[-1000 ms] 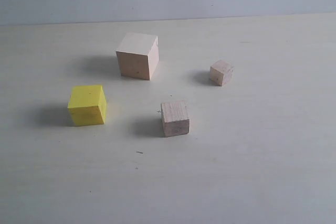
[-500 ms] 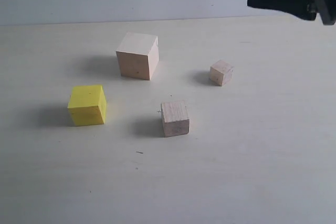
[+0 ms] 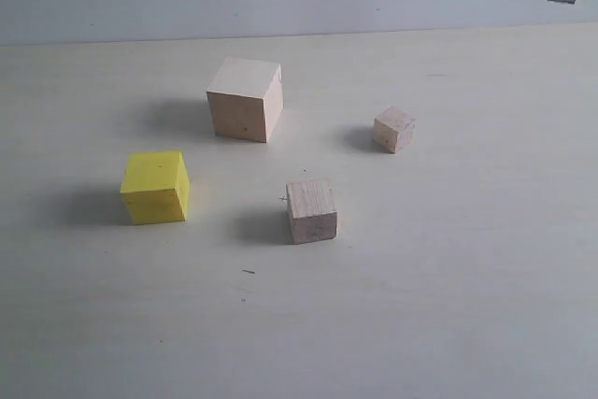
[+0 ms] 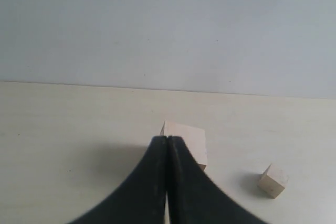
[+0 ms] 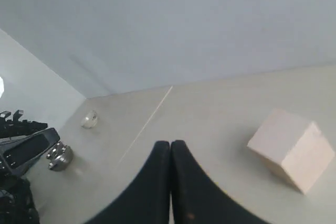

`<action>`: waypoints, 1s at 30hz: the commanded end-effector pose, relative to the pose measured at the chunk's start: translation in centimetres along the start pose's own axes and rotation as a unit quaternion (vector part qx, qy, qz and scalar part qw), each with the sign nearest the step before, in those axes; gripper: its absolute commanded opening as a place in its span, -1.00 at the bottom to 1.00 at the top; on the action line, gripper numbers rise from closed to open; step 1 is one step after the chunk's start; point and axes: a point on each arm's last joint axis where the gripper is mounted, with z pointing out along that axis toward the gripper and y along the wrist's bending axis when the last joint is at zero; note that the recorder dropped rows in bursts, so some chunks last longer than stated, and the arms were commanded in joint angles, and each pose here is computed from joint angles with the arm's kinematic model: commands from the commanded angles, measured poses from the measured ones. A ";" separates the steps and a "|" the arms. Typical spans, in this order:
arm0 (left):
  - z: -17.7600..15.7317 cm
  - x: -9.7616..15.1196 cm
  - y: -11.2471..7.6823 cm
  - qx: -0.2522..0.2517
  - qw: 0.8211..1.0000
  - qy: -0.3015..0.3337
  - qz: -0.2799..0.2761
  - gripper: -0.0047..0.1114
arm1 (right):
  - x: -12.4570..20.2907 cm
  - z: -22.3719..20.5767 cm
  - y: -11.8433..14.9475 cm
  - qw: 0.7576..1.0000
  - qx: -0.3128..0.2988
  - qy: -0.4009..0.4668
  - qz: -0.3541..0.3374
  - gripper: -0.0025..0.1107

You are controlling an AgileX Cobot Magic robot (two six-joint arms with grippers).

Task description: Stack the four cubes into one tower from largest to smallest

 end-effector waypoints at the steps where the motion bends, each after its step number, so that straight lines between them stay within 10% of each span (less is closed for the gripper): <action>1: -0.2 -0.2 -0.2 0.003 0.999 -0.002 -0.037 -0.92 | -2.7 -0.3 0.5 0.991 -0.019 -0.126 -0.026 -0.96; 6: -0.2 0.4 0.1 -0.013 0.999 0.028 -0.040 -0.92 | -5.4 -1.5 0.0 0.958 -0.003 -0.285 0.036 -0.96; 11: -0.8 0.6 0.3 -0.022 0.998 0.042 -0.041 -0.92 | -5.6 -1.2 0.6 0.953 0.027 -0.264 -0.146 -0.96; 15: -1.3 0.3 0.2 -0.018 0.999 0.033 -0.039 -0.92 | -5.2 -0.2 2.2 0.894 0.025 -0.134 -0.427 -0.96; 18: -1.7 0.1 0.2 -0.016 0.999 0.024 -0.039 -0.92 | -5.8 0.1 1.5 0.871 0.097 -0.089 -0.472 -0.96; 21: -2.2 0.0 0.1 -0.012 0.999 0.018 -0.044 -0.92 | -7.3 -0.6 0.5 0.911 0.186 -0.132 -0.344 -0.96; 24: -2.5 -0.1 0.1 -0.011 0.999 0.013 -0.044 -0.92 | -8.1 -1.9 -0.3 0.947 0.214 -0.239 -0.025 -0.96; 27: -2.7 -0.2 0.1 -0.009 0.999 0.009 -0.044 -0.92 | -7.4 -2.7 -1.1 0.892 0.181 -0.308 0.278 -0.96; 30: -2.8 -0.2 0.1 -0.010 0.999 0.010 -0.044 -0.92 | -6.8 -2.3 -0.5 0.868 0.083 -0.311 0.379 -0.96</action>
